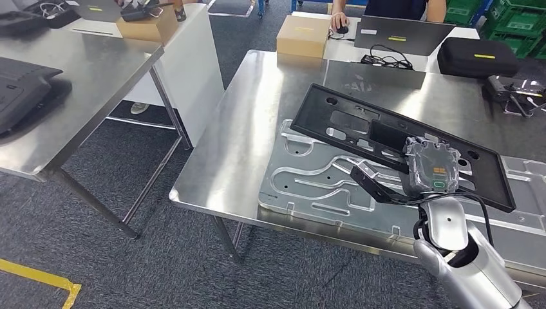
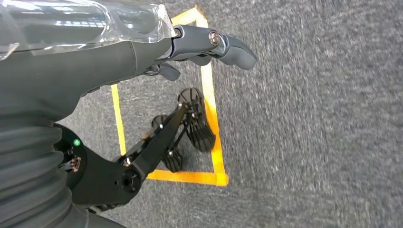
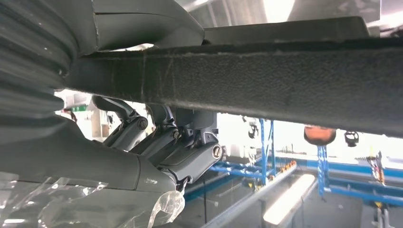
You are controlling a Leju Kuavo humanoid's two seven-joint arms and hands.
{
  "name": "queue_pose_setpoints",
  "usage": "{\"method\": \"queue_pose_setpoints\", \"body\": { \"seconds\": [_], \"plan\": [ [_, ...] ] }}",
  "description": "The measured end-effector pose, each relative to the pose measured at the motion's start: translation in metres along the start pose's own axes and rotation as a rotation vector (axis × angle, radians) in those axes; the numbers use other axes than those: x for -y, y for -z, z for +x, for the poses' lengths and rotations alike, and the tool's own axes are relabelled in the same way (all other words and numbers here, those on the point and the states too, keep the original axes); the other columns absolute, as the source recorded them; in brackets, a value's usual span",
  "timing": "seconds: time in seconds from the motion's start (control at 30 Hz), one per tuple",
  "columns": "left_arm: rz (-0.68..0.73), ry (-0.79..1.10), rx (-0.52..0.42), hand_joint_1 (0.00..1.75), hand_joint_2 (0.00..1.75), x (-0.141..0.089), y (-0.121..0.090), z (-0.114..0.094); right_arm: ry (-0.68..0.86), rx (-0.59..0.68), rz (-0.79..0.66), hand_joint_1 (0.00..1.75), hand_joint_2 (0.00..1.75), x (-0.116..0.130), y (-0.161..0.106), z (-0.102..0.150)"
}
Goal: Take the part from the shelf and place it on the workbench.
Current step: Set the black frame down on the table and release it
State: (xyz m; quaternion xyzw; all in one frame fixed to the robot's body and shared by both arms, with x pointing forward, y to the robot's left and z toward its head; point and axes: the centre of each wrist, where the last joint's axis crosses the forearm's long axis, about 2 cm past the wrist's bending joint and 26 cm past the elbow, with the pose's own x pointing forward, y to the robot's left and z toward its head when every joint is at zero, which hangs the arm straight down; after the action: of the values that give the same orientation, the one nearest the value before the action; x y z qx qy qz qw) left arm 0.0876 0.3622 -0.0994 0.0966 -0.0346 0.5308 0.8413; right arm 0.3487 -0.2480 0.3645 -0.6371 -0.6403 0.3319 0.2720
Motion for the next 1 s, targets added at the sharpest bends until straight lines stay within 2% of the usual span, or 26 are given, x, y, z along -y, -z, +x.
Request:
{"method": "queue_pose_setpoints", "body": {
  "seconds": [1.0],
  "plan": [
    [0.005,0.033,0.021,0.0,1.75,0.0007,-0.0002,0.0006,0.001,-0.004,0.016,1.75,1.75,-0.0033,-0.0036,0.0014]
  ]
}}
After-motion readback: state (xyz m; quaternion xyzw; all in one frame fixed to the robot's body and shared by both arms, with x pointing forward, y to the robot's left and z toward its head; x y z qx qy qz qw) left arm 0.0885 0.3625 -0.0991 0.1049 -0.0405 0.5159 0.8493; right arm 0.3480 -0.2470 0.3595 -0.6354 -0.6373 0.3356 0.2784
